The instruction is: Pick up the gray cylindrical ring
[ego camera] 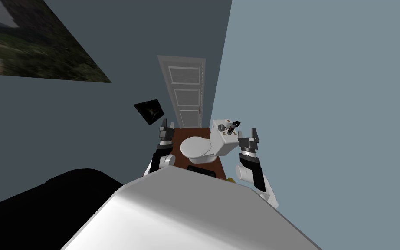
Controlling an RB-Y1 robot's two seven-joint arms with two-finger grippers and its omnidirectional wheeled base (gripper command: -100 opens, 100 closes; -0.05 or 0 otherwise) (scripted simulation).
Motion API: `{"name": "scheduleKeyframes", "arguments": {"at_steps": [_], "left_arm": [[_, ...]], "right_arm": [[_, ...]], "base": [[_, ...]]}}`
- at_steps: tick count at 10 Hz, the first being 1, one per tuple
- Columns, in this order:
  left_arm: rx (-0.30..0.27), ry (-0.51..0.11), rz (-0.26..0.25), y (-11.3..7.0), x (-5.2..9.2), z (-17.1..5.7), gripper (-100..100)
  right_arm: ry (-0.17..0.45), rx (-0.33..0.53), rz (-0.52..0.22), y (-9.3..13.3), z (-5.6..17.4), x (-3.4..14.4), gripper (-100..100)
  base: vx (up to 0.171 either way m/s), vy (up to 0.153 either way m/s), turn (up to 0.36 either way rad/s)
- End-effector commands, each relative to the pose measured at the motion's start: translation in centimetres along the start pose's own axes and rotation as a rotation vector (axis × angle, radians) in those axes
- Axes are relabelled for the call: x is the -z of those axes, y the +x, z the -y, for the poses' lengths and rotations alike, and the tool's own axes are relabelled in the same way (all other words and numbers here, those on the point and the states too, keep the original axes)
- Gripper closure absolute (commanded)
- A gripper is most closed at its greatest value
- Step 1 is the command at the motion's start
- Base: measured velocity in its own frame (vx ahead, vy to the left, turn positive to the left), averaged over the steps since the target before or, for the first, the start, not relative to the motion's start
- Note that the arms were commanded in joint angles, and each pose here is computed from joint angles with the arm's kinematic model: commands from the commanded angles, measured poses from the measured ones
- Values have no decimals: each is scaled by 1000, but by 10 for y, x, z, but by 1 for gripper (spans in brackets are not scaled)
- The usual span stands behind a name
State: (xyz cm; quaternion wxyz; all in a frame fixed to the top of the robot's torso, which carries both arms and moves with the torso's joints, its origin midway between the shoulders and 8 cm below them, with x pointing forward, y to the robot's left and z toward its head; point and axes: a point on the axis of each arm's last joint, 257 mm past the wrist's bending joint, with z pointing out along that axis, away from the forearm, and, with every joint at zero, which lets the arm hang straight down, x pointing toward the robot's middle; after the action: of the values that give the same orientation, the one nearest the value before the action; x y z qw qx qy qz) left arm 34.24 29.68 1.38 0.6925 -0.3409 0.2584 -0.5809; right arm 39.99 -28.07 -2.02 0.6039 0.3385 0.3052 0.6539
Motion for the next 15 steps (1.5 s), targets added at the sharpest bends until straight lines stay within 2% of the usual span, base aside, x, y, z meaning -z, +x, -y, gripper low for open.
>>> {"name": "scheduleKeyframes", "arguments": {"at_steps": [1, 2, 5, 6, 7, 8, 10, 11, 12, 13, 14, 15], "left_arm": [[0, 0, 0, 0, 0, 0, 0], [0, 0, 0, 0, 0, 0, 0], [0, 0, 0, 0, 0, 0, 0], [0, 0, 0, 0, 0, 0, 0], [0, 0, 0, 0, 0, 0, 0], [0, 0, 0, 0, 0, 0, 0], [0, 0, 0, 0, 0, 0, 0], [0, 0, 0, 0, 0, 0, 0], [0, 0, 0, 0, 0, 0, 0], [0, 0, 0, 0, 0, 0, 0], [0, 0, 0, 0, 0, 0, 0], [0, 0, 0, 0, 0, 0, 0]], "right_arm": [[55, -67, 30, -11, 21, -3, -100], [62, -67, 32, -11, 23, -3, -100], [164, -202, 102, -36, 65, -7, -100], [175, -202, 105, -36, 68, -6, -100], [209, -251, 131, -44, 83, -7, -100], [212, -251, 132, -44, 84, -7, -100], [273, -357, 184, -57, 111, -10, -100], [287, -358, 187, -57, 115, -8, -100], [318, -414, 214, -62, 129, -10, -100], [325, -414, 215, -62, 131, -9, -100], [360, -473, 242, -65, 146, -11, -100], [362, -473, 243, -65, 146, -10, -100]], "base": [[-72, 38, -58], [-48, 32, -14], [-64, 37, -60], [-54, 39, -28], [-47, 21, -54], [-34, 15, -23], [-43, 32, -73], [-38, 28, -33], [-34, 15, -66], [-25, 13, -27], [-26, 18, -54], [-22, 17, -41]]}}
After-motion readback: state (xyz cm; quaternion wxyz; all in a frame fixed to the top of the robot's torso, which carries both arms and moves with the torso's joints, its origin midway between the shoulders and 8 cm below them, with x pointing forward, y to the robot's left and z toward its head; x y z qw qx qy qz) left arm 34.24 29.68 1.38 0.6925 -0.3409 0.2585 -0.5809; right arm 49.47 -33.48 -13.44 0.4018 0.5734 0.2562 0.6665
